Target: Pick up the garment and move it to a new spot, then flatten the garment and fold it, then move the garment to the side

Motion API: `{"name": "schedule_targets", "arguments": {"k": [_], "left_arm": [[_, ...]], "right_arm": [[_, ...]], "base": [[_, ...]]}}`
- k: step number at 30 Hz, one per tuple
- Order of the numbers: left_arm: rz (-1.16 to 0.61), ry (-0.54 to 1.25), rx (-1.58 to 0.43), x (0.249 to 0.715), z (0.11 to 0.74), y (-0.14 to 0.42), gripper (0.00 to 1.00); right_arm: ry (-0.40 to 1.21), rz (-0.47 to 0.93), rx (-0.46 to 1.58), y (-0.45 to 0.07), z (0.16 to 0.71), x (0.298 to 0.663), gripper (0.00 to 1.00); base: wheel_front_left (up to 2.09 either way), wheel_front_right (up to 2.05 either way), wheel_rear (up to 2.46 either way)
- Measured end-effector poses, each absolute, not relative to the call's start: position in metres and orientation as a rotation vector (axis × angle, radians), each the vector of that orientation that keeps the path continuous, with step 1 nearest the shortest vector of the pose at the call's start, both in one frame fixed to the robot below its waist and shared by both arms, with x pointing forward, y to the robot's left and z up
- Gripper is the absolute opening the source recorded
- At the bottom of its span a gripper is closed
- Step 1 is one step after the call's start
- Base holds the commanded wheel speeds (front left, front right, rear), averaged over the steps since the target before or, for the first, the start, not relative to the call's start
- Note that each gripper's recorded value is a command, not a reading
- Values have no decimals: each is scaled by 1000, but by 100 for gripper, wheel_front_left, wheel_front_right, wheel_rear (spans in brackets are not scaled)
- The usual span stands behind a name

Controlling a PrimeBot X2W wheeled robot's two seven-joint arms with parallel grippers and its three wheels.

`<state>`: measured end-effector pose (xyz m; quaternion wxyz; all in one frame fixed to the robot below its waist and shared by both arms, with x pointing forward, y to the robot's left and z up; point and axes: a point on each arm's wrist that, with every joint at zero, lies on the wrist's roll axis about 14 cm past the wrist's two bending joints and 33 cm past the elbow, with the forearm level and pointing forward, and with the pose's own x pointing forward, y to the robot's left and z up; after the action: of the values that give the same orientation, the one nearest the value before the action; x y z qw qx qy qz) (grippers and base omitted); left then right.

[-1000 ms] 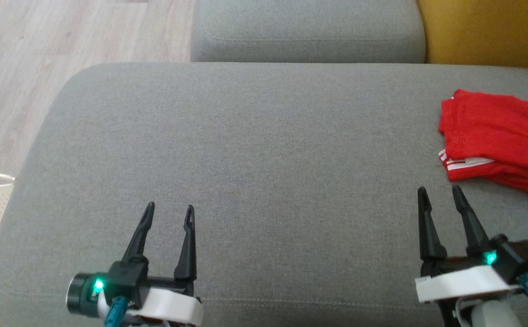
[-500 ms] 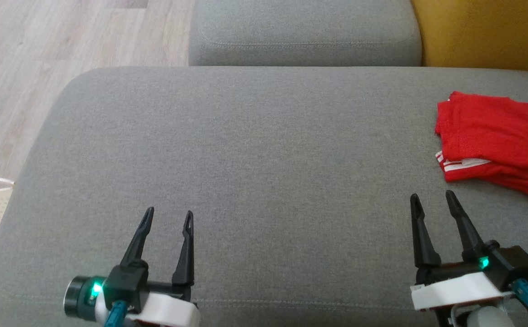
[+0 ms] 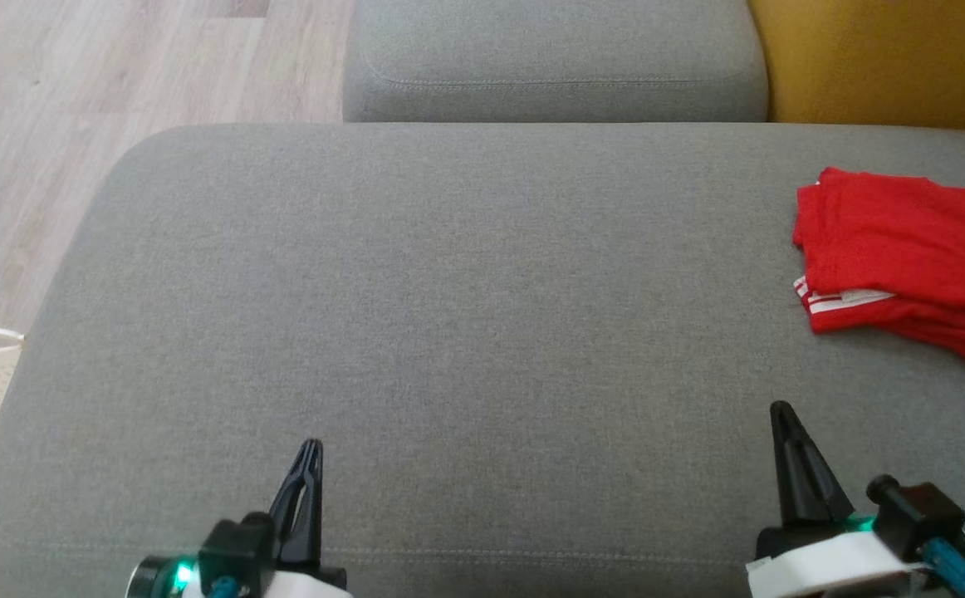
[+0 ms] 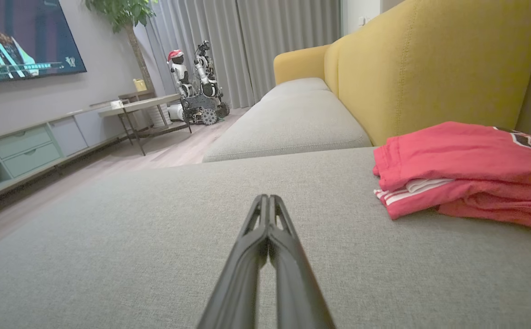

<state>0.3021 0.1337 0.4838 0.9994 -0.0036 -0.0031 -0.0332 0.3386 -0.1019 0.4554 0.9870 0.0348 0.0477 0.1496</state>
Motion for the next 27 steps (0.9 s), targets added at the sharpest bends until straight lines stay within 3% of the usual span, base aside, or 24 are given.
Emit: {"name": "schedule_targets", "arguments": {"k": [27], "left_arm": [[-12, 89, -330, 316, 470, 148, 0]], "right_arm": [[140, 165, 389, -127, 454, 346, 0]], "base": [[0, 0, 0]]}}
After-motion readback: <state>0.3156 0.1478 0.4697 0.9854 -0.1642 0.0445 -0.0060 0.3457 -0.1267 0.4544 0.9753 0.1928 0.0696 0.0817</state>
